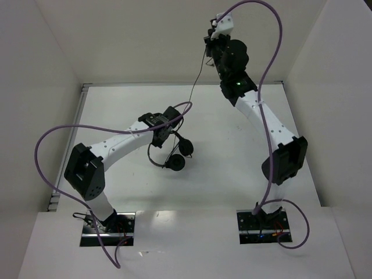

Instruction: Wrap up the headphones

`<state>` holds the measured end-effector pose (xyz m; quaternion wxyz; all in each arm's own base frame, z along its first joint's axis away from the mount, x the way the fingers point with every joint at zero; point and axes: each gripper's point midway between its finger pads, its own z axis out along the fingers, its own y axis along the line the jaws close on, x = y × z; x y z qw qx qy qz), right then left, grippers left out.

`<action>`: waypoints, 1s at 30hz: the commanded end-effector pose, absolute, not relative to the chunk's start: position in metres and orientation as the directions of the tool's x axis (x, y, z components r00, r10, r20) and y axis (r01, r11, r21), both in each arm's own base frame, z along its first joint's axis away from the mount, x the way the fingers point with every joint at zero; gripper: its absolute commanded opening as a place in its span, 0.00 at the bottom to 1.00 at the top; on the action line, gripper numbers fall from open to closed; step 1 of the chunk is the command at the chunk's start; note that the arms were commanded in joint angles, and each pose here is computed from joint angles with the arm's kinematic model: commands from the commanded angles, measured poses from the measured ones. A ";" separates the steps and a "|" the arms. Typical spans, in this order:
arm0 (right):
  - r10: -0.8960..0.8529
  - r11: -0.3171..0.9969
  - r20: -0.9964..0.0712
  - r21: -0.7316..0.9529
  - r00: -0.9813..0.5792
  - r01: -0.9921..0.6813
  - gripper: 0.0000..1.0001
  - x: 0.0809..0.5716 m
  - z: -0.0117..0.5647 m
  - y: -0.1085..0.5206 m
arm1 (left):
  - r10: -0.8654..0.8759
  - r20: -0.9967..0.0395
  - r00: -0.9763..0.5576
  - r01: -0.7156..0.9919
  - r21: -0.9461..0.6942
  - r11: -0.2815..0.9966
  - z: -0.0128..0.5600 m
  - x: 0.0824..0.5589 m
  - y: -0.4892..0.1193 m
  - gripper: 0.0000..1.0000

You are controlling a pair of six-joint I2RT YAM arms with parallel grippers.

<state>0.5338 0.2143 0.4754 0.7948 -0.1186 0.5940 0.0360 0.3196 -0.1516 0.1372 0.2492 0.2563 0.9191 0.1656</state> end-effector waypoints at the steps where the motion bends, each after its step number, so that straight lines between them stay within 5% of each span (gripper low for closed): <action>1: -0.063 0.978 -0.898 -0.144 0.436 -0.154 0.01 0.486 0.549 0.189 | 0.451 -0.479 -0.753 0.208 0.477 0.854 0.142 0.350 -0.136 0.00; 16: 0.226 0.826 -0.920 0.007 0.319 -0.563 0.01 0.377 0.536 0.254 | 0.014 -0.855 -0.518 -0.276 0.182 0.944 0.198 0.527 -0.069 0.00; 25: 0.357 0.603 -0.930 0.162 0.083 -0.781 0.01 0.319 0.483 0.287 | -0.203 -0.911 -0.358 -0.274 -0.105 0.956 0.251 0.629 -0.062 0.00; 30: 0.354 0.487 -0.930 0.275 -0.101 -0.829 0.01 0.295 0.426 0.320 | -0.296 -0.915 -0.273 -0.194 -0.249 0.949 0.291 0.644 -0.078 0.00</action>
